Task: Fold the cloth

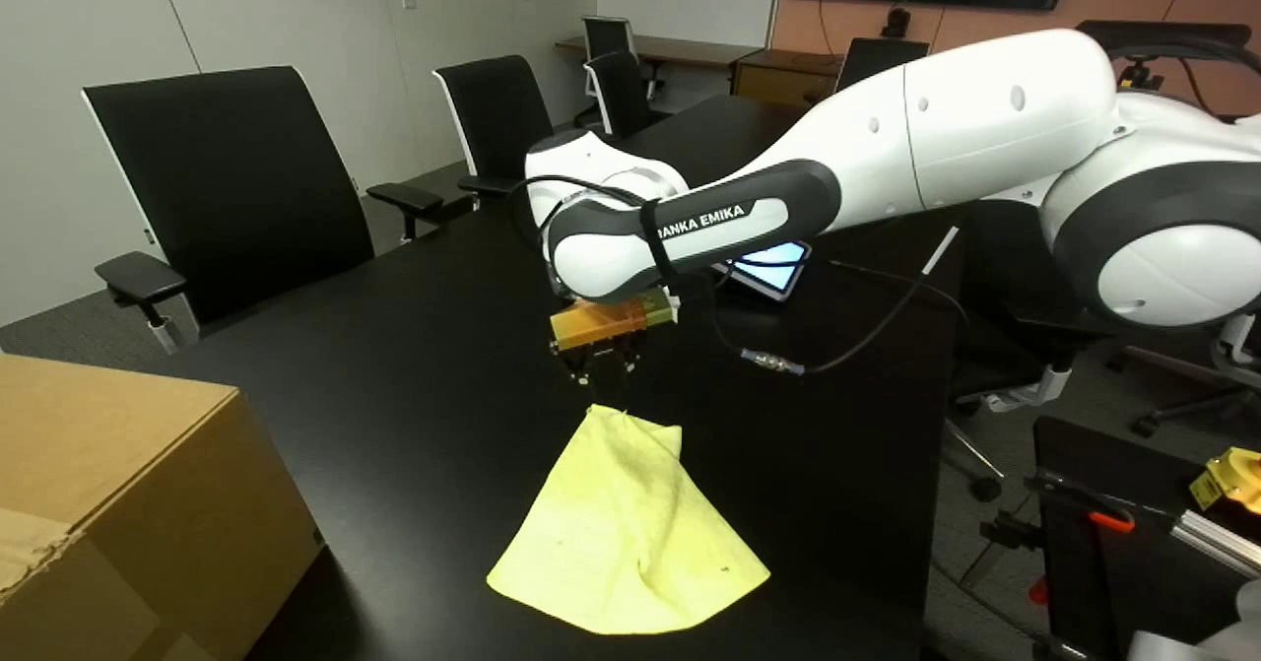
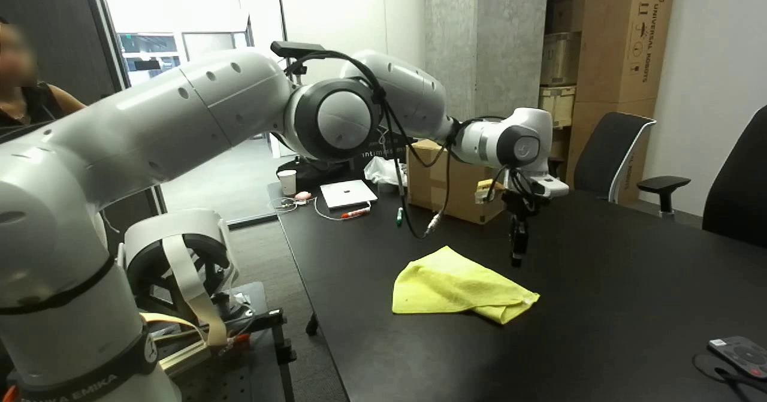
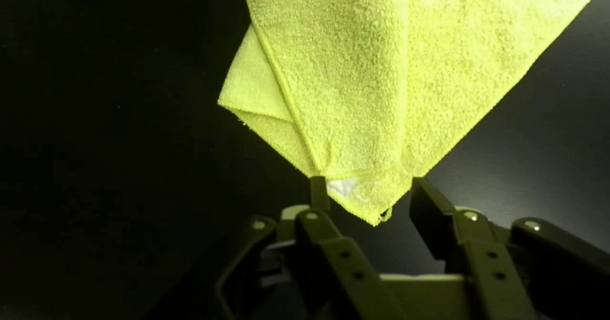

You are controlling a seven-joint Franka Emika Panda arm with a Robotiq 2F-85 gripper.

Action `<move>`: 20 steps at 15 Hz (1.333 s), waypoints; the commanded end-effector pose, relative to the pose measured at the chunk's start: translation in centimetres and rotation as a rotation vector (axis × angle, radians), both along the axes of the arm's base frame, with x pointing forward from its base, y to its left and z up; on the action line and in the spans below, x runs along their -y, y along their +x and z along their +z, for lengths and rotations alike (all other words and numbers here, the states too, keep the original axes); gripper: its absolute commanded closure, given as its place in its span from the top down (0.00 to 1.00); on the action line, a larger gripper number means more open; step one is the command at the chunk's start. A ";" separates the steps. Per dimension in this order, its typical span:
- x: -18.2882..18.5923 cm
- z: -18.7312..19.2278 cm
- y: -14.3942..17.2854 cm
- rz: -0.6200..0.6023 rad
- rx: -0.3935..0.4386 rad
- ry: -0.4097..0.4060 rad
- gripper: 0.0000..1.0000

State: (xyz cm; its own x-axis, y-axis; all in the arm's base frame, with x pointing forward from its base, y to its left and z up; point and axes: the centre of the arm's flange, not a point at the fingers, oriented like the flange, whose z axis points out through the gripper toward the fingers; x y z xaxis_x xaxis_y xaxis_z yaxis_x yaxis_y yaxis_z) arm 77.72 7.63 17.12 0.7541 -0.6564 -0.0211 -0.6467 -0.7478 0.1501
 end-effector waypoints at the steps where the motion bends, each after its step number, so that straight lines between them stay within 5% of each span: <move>1: 0.7 1.6 -0.8 0.042 0.024 -0.022 0.82; 4: 2.1 3.4 -4.0 0.172 -0.017 0.009 1.00; 13: 4.2 6.9 -11.2 0.644 -0.119 0.078 1.00; 20: 3.1 6.8 -15.5 0.997 -0.062 -0.023 1.00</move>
State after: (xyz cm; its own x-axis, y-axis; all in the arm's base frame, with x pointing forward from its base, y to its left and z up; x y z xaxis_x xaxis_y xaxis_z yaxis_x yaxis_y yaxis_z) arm 69.63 4.91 23.00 0.9827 0.1390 -0.1224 0.1593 -0.9715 0.1756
